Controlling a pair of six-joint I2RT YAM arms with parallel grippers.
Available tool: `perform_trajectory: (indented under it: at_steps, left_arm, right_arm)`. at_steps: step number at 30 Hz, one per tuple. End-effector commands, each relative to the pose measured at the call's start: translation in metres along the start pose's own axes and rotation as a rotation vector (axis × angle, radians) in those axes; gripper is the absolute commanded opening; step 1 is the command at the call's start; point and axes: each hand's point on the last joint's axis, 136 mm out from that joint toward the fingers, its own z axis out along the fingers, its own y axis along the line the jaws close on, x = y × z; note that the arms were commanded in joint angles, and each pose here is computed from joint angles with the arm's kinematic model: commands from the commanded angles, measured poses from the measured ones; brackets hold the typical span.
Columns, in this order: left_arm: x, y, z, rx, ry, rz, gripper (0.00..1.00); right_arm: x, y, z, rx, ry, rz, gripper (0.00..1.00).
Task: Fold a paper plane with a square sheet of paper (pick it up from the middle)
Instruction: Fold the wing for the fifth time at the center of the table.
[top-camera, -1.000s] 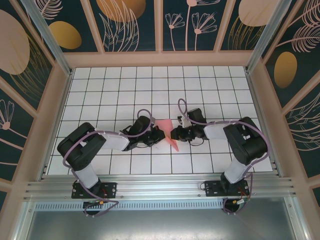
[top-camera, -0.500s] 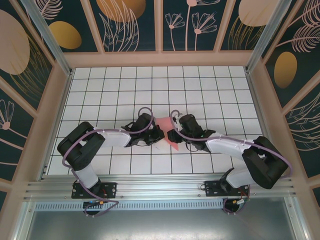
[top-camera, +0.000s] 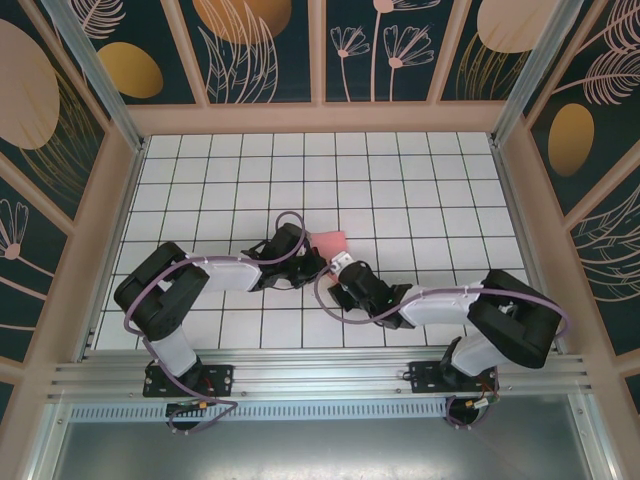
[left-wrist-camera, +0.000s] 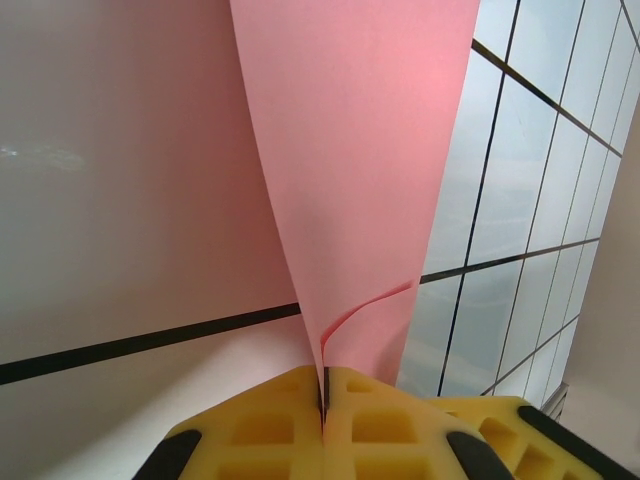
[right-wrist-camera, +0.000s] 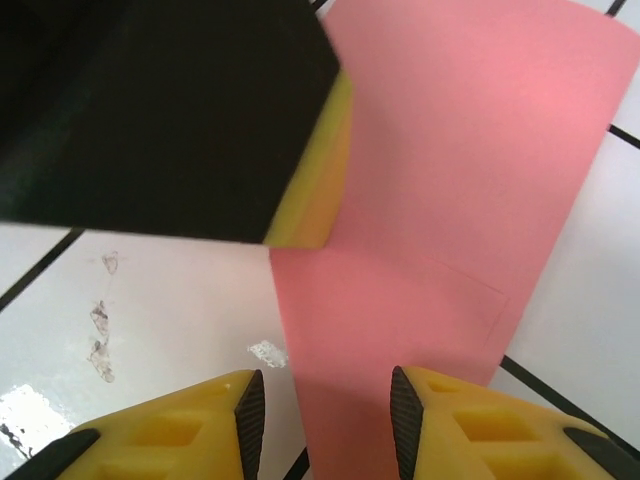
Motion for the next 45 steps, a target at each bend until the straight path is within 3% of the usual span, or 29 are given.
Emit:
perform_trajectory:
  at_steps: [1,9,28,34,40,45]
  left_arm:
    - [-0.002,-0.003,0.001,-0.003,0.015,0.014,0.03]
    - [-0.001,-0.002,0.003,-0.008,0.023,0.015,0.03]
    - [-0.003,-0.002,-0.001,-0.013,0.006,0.016,0.10]
    - [-0.015,-0.006,-0.018,-0.018,-0.065,0.019,0.43]
    - [-0.029,-0.003,-0.043,-0.023,-0.183,0.008,0.60]
    - [-0.033,-0.003,-0.056,-0.008,-0.236,0.010,0.64]
  right_arm:
    - [-0.010,0.002,0.003,0.030,-0.067,-0.101,0.41]
    - [-0.002,-0.006,0.013,0.111,-0.064,-0.182,0.36]
    - [0.013,-0.010,0.022,0.125,-0.022,-0.124,0.03]
    - [0.013,-0.005,0.020,0.044,-0.022,-0.027,0.00]
    - [0.001,0.004,0.014,-0.156,-0.049,0.173,0.00]
    - [-0.010,0.008,0.006,-0.305,-0.086,0.307,0.00]
